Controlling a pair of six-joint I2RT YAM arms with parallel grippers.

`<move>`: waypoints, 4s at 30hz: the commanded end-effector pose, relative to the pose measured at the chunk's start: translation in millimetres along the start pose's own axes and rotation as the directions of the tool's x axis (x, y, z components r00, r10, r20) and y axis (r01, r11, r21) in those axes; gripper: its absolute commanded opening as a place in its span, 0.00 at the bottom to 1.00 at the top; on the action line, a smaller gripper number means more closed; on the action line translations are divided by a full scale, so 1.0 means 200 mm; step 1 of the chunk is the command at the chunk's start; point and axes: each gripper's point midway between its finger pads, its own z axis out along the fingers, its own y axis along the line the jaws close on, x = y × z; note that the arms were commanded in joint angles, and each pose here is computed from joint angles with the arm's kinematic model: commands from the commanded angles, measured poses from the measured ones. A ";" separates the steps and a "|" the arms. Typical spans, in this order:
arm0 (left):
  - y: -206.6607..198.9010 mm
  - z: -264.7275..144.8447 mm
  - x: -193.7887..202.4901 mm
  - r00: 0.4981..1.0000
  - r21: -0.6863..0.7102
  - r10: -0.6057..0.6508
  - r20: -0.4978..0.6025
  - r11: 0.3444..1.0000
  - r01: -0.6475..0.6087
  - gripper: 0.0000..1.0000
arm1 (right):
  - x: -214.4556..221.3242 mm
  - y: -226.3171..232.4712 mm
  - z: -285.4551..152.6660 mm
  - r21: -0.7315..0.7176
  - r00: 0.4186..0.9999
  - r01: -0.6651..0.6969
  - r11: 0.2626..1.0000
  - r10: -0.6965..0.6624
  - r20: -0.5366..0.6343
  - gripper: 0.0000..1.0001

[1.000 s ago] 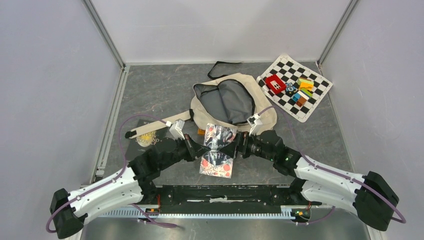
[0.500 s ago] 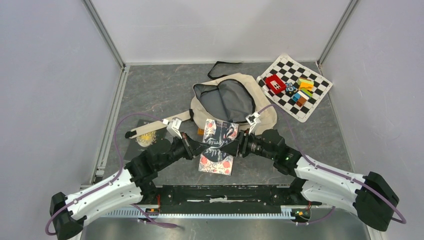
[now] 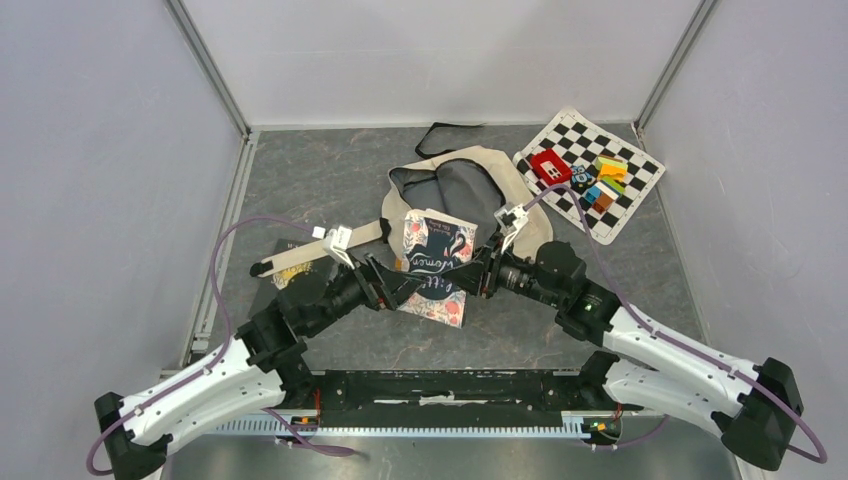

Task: Pack the student bag
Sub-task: Pick up the book from the center of the board, then place the book in the student bag.

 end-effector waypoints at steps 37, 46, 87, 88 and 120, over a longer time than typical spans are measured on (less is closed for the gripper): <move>-0.36 -0.05 -0.18 0.993 0.208 0.112 0.025 0.971 -0.115 0.02 | -0.44 0.03 -0.03 0.197 0.951 0.305 0.932 -0.308 -0.016 0.63; -0.09 0.17 -0.33 0.998 -0.144 0.057 0.034 0.988 -0.051 0.02 | -0.57 -0.54 -0.12 0.521 0.981 0.183 0.833 -0.189 -0.043 0.98; 0.34 0.77 -0.48 0.996 -0.345 -0.001 -0.092 0.938 -0.031 0.02 | -0.53 -1.51 0.11 0.701 0.979 0.077 0.709 0.079 -0.188 0.00; 0.35 0.78 -0.49 0.996 -0.349 -0.004 -0.087 0.937 -0.026 0.02 | -0.58 -1.49 0.10 0.697 0.985 0.070 0.714 0.062 -0.162 0.00; 0.58 1.21 -0.39 0.901 -0.230 -0.430 -0.059 0.884 0.407 0.02 | -1.25 -0.87 -0.06 0.543 0.948 0.081 0.836 -0.233 0.216 0.00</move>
